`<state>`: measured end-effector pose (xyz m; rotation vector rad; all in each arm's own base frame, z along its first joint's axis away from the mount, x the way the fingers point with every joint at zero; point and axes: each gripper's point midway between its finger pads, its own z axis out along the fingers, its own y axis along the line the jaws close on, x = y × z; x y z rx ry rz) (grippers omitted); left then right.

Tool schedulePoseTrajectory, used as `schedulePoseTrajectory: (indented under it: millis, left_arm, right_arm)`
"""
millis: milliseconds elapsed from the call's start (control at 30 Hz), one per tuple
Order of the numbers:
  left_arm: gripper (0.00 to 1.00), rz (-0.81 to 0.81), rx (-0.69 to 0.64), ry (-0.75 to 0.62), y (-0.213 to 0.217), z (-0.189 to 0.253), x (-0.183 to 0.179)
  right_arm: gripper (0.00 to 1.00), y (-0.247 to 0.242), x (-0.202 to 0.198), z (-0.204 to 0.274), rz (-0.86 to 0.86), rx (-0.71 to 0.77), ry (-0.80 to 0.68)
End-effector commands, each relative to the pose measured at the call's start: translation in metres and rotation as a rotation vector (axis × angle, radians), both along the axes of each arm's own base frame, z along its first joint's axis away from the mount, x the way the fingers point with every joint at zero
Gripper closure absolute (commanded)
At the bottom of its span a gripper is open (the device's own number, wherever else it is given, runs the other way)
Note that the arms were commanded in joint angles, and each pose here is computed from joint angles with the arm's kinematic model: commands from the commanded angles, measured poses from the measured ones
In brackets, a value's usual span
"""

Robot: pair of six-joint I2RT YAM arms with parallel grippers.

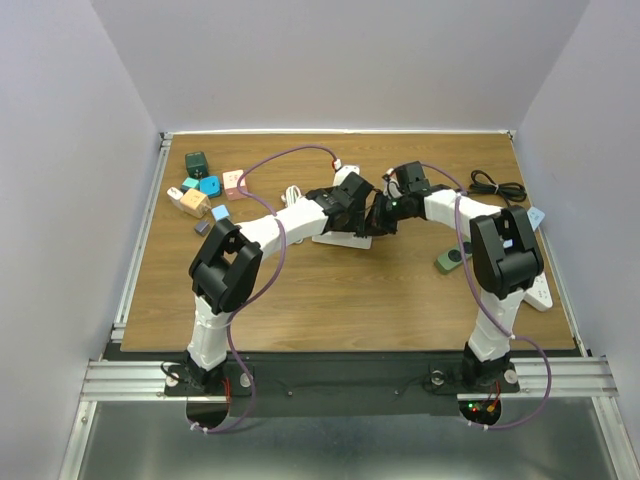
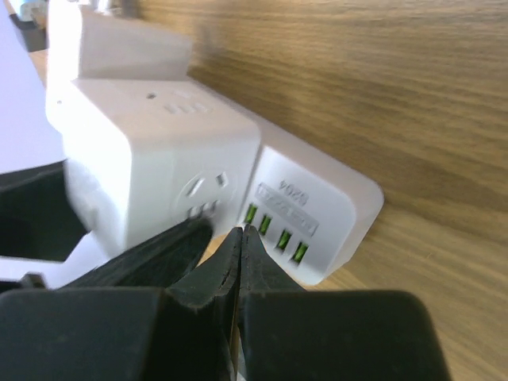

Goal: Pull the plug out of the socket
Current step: Remove the plug from the socket.

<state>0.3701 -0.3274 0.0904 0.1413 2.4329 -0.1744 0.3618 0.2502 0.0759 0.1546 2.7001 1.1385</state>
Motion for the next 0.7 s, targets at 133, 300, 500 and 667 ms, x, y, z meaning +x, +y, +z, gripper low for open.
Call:
schedulePoseTrajectory:
  millis: [133, 300, 500, 667]
  left_arm:
    - [1.0, -0.013, -0.04, -0.023, -0.012, 0.025, -0.006]
    - [1.0, -0.021, -0.044, -0.028, -0.015, 0.027, -0.005]
    - [1.0, -0.032, -0.053, -0.02, -0.023, 0.039, -0.003]
    - [1.0, -0.039, -0.064, -0.007, -0.032, 0.063, 0.002]
  right_arm:
    - [0.99, -0.011, -0.005, -0.036, -0.012, -0.084, 0.049]
    - [0.99, -0.02, -0.016, -0.059, -0.005, -0.172, 0.074]
    - [0.99, -0.037, -0.042, -0.101, 0.037, -0.369, 0.123]
    - [1.0, -0.059, -0.055, -0.13, 0.043, -0.511, 0.161]
